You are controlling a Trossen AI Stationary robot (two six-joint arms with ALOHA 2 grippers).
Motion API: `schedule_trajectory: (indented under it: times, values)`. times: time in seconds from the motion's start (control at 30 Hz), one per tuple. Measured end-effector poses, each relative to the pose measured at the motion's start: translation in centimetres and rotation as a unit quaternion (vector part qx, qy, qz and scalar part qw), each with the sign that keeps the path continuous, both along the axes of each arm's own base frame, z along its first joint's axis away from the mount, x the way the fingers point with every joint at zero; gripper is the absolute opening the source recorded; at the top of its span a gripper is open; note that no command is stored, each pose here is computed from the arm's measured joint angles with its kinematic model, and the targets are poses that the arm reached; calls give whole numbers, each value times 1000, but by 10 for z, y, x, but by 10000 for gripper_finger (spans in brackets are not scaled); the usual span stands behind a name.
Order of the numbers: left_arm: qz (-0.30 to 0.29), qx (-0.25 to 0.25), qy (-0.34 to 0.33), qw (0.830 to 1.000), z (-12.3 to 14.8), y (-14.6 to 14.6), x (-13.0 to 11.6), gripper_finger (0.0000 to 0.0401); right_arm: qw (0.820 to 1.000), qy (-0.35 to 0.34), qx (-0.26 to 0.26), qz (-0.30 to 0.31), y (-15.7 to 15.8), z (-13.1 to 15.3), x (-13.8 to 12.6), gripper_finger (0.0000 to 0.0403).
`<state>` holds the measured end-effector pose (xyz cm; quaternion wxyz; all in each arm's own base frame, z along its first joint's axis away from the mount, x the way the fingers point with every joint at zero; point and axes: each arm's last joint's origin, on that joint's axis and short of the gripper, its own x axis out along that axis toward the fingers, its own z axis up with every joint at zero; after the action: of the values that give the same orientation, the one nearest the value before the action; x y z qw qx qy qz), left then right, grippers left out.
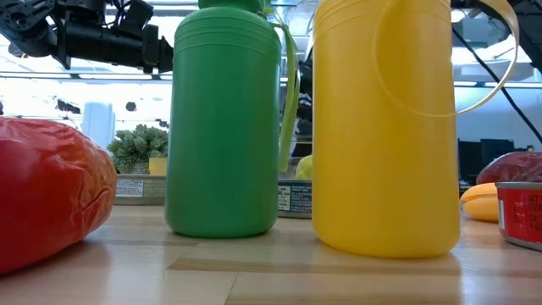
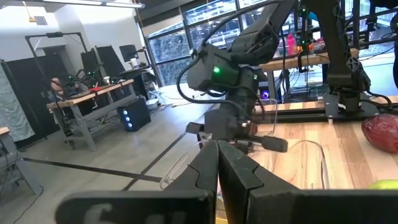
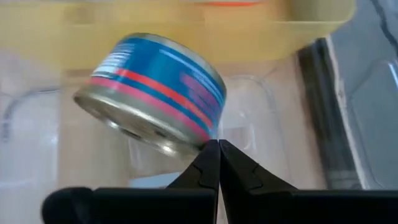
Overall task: Pick & Place Food Item
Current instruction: Put the blue tuna can into the left transparent bin
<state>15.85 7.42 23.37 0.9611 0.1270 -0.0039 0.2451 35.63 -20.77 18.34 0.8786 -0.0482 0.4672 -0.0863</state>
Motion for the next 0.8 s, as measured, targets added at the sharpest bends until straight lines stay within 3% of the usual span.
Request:
schedule_trajectory:
  times: [0.4,0.8]
  values:
    - [0,0,0,1000,0,0,0,1,998,42,35,23,18,-3,-1,0]
    - [0,0,0,1000,0,0,0,1,999,-16,2,50,26,38,25,0]
